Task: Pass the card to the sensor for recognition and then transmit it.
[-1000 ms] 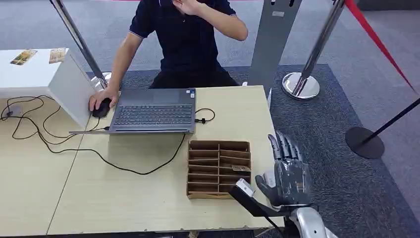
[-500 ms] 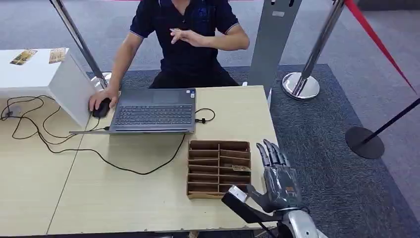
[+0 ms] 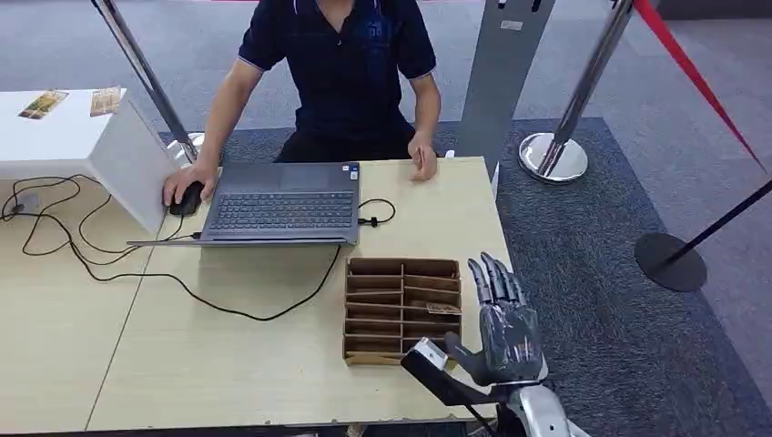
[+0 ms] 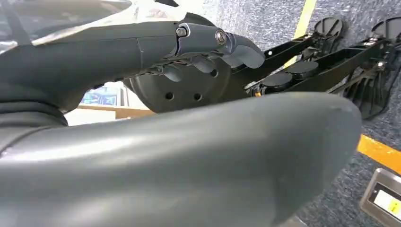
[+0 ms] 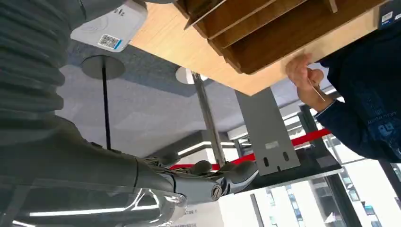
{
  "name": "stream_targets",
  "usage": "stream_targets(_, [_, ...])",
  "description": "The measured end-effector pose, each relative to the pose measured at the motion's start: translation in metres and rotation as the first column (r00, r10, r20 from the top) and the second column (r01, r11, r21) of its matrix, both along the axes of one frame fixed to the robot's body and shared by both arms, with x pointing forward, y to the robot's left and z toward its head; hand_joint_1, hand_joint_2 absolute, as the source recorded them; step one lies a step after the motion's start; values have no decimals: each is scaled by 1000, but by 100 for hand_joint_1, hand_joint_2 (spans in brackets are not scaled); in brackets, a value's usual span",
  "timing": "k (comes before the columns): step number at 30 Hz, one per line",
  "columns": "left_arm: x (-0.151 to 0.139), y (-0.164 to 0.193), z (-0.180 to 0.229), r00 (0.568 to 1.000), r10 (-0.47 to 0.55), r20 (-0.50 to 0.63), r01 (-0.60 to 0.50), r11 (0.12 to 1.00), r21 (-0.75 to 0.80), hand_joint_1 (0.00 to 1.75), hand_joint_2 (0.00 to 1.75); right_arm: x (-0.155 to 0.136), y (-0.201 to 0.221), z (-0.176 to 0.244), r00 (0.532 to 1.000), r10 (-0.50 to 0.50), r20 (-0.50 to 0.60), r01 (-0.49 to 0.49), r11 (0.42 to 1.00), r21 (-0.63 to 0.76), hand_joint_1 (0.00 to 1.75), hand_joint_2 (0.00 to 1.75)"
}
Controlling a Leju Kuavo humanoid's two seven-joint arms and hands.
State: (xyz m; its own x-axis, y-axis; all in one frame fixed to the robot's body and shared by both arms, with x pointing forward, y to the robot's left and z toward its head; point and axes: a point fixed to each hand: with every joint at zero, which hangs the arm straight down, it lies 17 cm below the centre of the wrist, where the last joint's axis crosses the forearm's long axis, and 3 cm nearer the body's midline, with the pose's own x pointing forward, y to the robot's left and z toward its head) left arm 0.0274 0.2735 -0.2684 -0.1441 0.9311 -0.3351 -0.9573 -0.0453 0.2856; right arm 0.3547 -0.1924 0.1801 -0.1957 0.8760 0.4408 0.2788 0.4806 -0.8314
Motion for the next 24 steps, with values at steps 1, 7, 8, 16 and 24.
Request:
stream_targets(1, [0,0,0,1000,-1,0,1,1000,1,0,0,1,1,-1,1000,-2,0,2,1000,4,0,175])
stream_targets(7, [0,1,0,1000,-1,0,1,1000,4,0,0,6,8,-10,1000,-6,-11,7,1000,30,0,175])
stream_targets(8, [0,1,0,1000,-1,0,1,1000,4,0,0,7,9,-12,1000,-7,-13,8,999,31,0,175])
stream_targets(16, [-1,4,-1,1000,-3,-1,3,1000,14,0,0,10,20,-22,999,-3,-33,4,1000,31,0,175])
stream_targets(24, [-1,5,-1,1000,-3,-1,3,1000,15,0,0,11,27,-23,999,8,-35,-6,999,33,0,175])
